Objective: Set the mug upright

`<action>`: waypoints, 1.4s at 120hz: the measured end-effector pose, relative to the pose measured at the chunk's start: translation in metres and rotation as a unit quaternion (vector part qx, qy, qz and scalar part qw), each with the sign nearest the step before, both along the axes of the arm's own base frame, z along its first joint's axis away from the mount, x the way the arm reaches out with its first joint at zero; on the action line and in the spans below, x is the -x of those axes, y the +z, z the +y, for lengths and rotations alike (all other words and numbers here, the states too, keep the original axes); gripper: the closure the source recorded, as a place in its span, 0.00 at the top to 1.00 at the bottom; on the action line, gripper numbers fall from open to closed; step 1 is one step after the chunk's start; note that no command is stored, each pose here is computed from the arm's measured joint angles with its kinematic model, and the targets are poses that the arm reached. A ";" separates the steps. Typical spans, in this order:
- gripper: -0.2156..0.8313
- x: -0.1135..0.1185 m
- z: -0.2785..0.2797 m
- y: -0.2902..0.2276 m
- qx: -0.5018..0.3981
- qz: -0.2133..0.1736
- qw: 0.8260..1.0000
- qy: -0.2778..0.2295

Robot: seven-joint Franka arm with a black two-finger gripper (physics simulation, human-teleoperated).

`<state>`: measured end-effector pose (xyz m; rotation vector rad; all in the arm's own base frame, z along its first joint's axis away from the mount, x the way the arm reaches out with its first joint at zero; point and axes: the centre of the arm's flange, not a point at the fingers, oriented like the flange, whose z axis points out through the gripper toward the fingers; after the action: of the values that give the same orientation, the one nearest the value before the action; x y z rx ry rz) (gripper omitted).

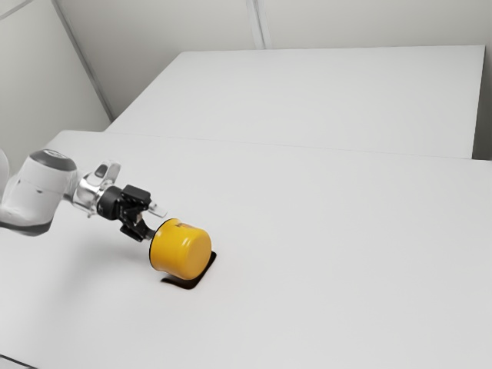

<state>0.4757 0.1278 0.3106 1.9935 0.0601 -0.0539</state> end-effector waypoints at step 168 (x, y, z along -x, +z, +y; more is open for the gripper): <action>0.04 -0.049 -0.067 0.158 -0.405 -0.115 0.885 -0.199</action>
<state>0.5252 0.0606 0.4686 2.8065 -0.5726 -0.0622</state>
